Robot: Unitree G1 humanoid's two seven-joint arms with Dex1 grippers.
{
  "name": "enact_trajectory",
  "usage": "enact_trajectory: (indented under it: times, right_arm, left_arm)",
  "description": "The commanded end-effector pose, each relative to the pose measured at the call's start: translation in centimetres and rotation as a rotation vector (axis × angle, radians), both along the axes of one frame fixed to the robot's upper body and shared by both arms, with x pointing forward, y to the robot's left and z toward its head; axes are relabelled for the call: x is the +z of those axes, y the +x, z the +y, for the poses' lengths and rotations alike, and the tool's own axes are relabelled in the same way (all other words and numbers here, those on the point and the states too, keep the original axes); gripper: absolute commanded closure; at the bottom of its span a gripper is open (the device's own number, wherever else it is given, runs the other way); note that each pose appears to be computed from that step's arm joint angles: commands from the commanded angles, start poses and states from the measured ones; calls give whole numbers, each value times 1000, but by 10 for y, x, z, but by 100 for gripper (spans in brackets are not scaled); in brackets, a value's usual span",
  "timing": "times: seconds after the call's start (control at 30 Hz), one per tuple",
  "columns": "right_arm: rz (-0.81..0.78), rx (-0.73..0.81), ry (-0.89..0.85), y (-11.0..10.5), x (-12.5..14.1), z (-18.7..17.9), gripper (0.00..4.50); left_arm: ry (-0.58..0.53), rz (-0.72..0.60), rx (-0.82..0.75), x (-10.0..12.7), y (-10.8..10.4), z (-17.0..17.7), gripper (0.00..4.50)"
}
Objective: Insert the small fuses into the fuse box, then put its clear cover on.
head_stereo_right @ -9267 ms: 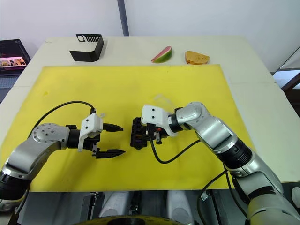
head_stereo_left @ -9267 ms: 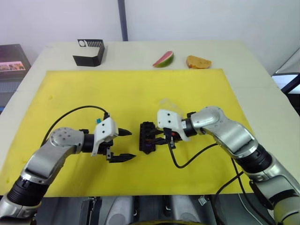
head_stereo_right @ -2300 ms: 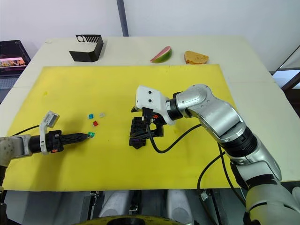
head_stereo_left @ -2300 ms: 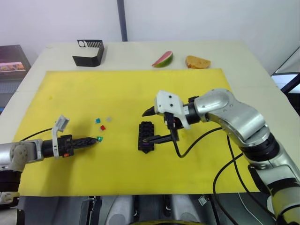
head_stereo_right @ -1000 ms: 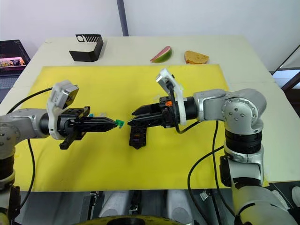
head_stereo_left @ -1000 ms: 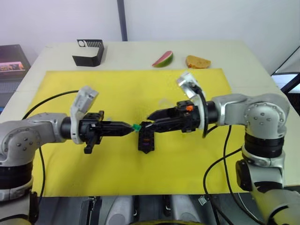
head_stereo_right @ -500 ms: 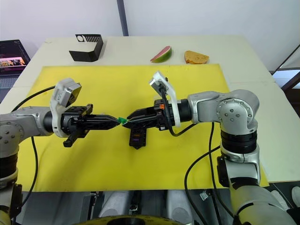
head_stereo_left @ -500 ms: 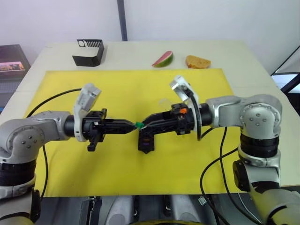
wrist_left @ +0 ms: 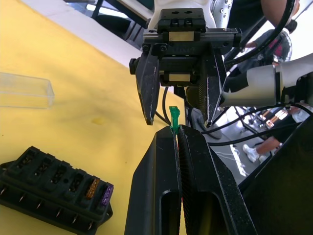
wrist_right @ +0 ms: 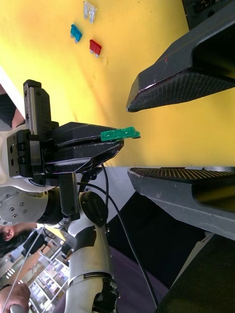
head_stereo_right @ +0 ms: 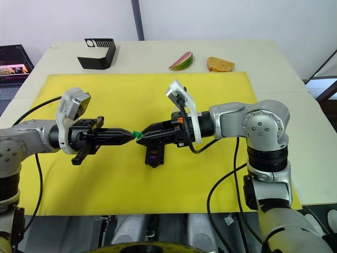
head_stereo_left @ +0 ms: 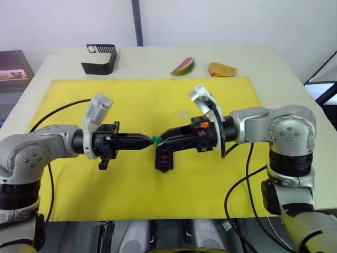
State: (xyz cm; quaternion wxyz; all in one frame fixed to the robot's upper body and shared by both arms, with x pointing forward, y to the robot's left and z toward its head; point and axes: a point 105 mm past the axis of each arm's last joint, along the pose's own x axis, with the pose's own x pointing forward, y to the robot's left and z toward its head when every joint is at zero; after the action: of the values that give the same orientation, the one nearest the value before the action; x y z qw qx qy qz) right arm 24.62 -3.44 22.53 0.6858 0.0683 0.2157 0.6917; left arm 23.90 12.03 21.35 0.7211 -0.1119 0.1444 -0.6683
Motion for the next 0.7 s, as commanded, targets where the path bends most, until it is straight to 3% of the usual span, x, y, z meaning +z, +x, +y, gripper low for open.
enact_trajectory:
  times: [0.03,0.23,0.33,0.7]
  right_arm:
    - [-46,34,36,-5,12,5,260]
    - [-45,40,40,-6,13,6,260]
    - [-44,39,42,-5,13,7,346]
    - [-40,36,45,-5,14,7,346]
  left_arm:
    - [9,-37,0,4,-2,0,450]
    - [12,-39,0,4,-2,0,450]
    - [14,-40,1,4,-2,0,450]
    - [23,-44,-2,3,-3,0,450]
